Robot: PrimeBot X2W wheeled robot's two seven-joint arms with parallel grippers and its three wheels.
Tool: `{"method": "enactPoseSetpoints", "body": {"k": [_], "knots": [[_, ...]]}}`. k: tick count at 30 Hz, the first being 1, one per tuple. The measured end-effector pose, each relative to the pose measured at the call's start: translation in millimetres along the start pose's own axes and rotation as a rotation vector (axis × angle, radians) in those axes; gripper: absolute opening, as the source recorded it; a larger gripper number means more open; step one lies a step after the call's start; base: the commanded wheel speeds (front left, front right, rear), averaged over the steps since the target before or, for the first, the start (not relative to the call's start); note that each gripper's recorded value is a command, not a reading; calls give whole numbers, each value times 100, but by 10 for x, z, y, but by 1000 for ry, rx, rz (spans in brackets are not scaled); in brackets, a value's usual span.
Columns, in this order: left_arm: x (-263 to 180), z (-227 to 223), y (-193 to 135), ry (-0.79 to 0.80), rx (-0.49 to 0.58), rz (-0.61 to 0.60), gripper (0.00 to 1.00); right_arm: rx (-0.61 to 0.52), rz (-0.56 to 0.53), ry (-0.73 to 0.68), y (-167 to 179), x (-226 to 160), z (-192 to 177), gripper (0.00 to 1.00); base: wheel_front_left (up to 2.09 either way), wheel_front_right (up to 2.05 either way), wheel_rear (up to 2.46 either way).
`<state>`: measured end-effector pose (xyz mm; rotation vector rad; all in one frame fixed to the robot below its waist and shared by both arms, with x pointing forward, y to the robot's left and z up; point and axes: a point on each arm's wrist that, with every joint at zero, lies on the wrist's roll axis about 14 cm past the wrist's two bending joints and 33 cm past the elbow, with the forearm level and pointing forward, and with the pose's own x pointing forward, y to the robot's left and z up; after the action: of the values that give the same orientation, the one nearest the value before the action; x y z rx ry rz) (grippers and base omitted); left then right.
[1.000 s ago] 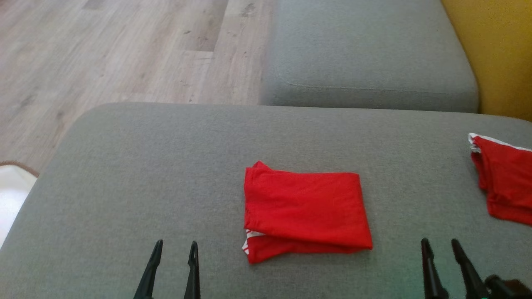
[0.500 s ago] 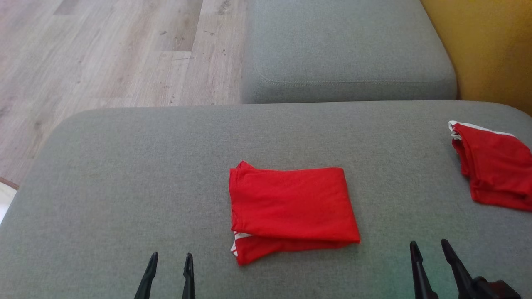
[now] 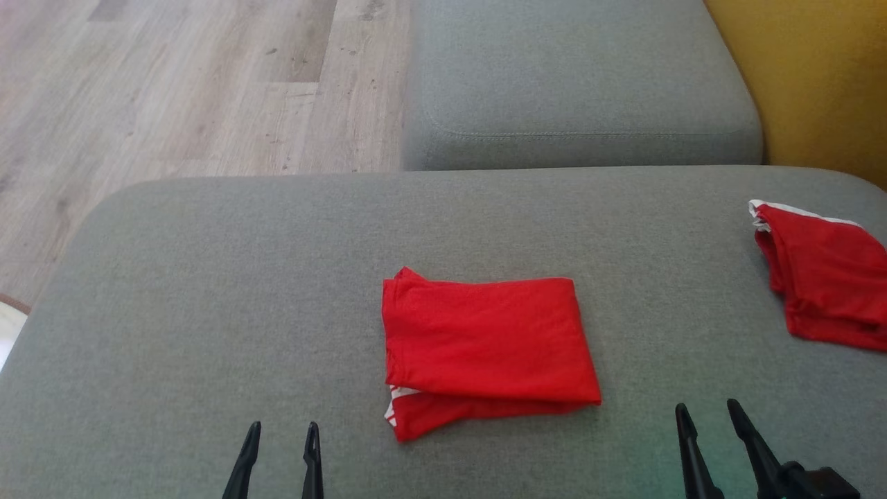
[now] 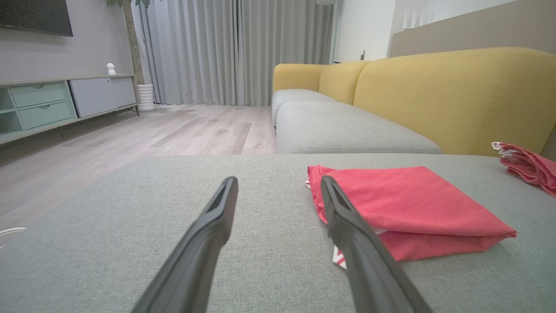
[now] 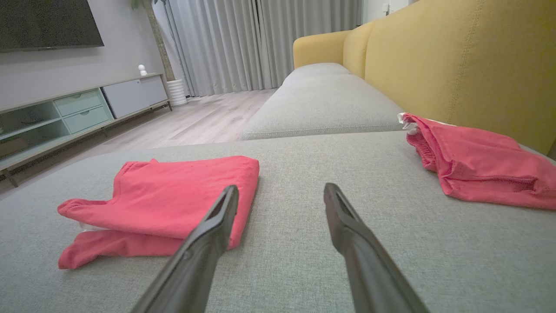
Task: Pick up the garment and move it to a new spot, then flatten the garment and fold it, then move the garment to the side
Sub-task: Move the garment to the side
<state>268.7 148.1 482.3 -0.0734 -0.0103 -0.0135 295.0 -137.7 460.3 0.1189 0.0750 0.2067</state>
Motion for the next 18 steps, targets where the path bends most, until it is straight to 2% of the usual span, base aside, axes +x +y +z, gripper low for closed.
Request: {"method": "enactPoseSetpoints", "body": {"k": [12,18], "knots": [[-9,-66,79,28,-14,42,100,-11,26,41,33,123,-91,100,0,0,0],[78,-87,32,43,-20,37,100,-21,55,81,35,423,-184,100,0,0,0]]}}
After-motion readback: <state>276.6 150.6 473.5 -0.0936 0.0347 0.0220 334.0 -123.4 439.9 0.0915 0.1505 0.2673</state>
